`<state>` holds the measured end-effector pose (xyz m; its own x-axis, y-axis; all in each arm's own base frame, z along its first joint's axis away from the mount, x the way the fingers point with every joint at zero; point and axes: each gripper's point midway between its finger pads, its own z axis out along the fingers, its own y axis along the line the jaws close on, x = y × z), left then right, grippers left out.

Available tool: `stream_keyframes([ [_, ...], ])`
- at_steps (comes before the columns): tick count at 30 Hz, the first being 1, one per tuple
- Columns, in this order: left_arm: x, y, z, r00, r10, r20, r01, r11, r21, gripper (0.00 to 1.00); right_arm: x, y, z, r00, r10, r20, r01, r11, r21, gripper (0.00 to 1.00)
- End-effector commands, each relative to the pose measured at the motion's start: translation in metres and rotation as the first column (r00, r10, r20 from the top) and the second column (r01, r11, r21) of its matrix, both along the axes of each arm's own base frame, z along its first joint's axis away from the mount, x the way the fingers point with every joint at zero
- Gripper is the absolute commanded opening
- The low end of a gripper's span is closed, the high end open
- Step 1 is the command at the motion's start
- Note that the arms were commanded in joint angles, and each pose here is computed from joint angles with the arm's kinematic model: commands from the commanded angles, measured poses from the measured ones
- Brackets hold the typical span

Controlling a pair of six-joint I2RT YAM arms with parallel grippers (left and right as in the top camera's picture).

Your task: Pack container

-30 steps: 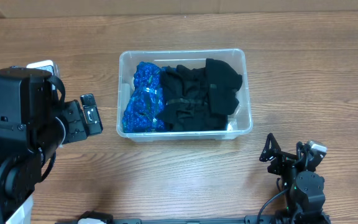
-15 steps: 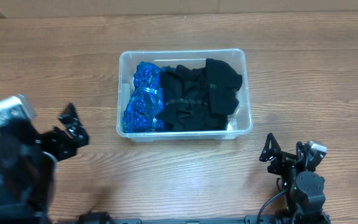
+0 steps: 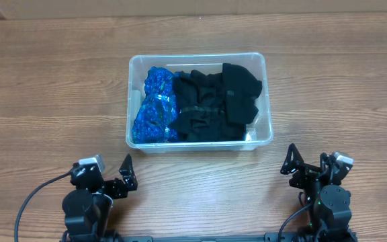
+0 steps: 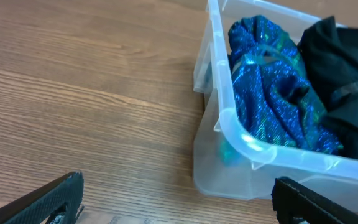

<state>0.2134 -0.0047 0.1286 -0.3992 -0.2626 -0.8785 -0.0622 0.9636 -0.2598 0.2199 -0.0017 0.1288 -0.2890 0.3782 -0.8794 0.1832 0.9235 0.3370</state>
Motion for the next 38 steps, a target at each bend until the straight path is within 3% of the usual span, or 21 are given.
stream_keyframes([
  [1, 0.0014, -0.0028, -0.0164, 1.0, -0.02, 0.006, 0.02, 1.0, 0.009, 1.0, -0.0001, -0.0003, -0.002, 1.0, -0.003, 0.001, 0.003, 1.0, 0.007, 1.0],
  [38, 0.0024, -0.0053, -0.0153, 0.999, -0.03, 0.014, 0.03, 1.0, 0.003, 1.0, -0.0001, -0.0003, -0.002, 1.0, -0.003, 0.001, 0.003, 1.0, 0.006, 1.0],
])
